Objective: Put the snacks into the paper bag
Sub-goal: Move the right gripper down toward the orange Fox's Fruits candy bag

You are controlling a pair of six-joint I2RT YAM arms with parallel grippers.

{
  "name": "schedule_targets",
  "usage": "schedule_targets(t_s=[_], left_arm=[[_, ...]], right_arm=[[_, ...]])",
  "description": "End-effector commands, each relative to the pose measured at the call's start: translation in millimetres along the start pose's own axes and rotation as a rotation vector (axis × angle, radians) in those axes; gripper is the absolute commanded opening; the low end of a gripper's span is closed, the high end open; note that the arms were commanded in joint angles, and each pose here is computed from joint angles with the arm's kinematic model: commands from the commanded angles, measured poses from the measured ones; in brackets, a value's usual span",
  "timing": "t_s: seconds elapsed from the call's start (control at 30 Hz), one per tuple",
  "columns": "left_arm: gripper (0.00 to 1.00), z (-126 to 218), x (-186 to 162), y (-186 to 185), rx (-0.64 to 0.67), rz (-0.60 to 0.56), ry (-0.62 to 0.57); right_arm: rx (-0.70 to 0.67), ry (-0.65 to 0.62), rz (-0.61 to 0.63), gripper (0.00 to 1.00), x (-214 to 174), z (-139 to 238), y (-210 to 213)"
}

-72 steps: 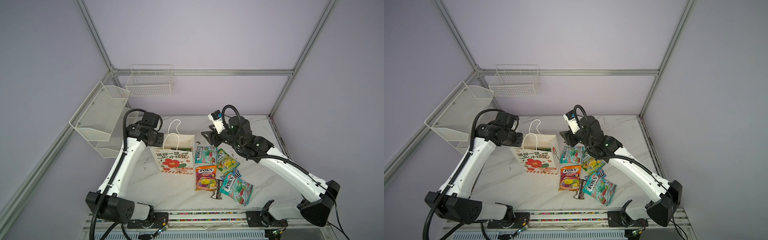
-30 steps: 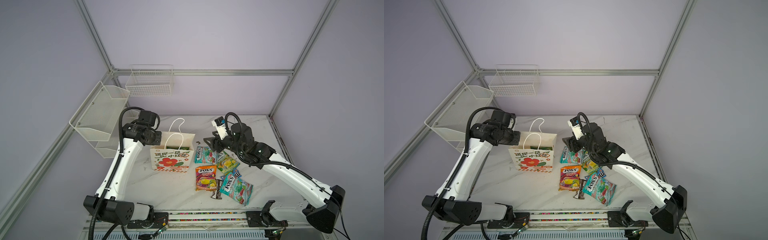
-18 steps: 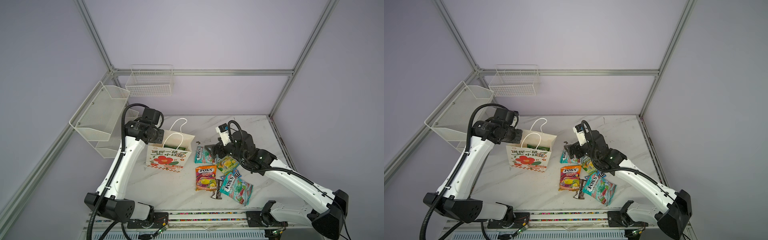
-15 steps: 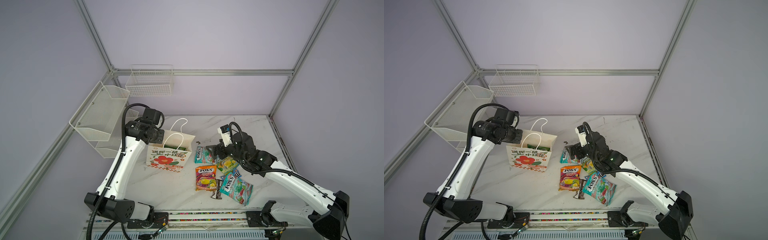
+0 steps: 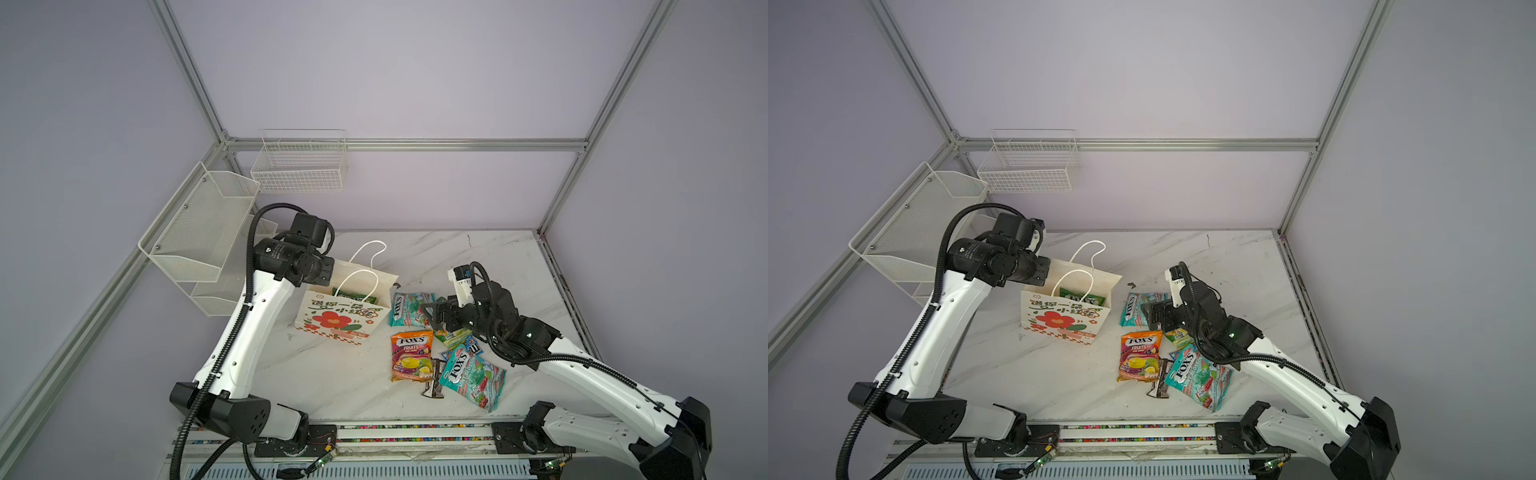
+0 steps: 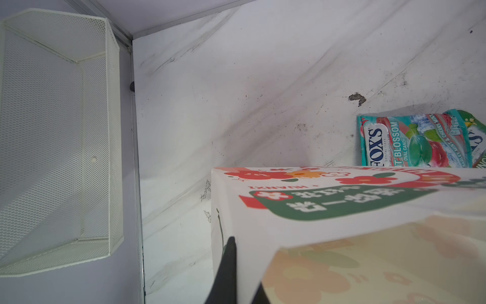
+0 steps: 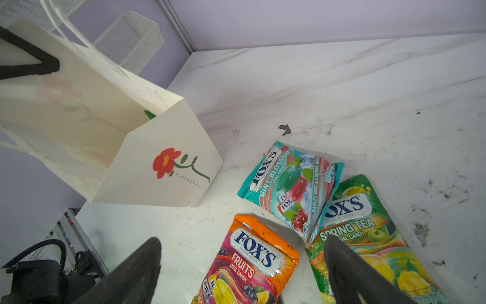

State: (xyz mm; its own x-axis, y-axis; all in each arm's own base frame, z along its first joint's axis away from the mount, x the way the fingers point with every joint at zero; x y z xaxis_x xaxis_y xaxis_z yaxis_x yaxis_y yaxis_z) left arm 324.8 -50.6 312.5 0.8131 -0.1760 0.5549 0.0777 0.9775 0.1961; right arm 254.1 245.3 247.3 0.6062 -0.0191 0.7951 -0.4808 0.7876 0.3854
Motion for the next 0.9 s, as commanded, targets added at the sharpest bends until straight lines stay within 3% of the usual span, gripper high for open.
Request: schedule_targets(t_s=[0.0, 0.33, 0.87], left_arm=[[0.00, 20.2, 25.8, -1.0, -0.019, 0.009, -0.101], [0.00, 25.1, 33.6, -3.8, -0.020, -0.002, -0.125], [0.00, 30.1, 39.3, -8.8, -0.029, -0.009, -0.143]], right_arm=[[0.019, -0.008, -0.037, 0.97, 2.7, -2.5, 2.9], [0.003, 0.062, -0.061, 0.95, -14.3, -19.6, -2.2], [-0.013, 0.091, -0.096, 0.95, -35.5, -16.8, -12.2]])
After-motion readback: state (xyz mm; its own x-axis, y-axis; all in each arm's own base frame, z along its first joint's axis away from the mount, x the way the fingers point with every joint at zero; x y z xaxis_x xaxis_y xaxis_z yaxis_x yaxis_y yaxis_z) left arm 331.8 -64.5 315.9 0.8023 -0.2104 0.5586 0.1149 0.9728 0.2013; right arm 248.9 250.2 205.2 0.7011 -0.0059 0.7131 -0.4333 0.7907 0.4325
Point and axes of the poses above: each gripper's point midway between its finger pads, its own z axis back along the fingers, its own y axis along the line the jaws close on, x = y × z, the point moved 1 cm from there along z, back along the fingers, and after that the axes turned 1 degree about z, right-handed, at the moved point
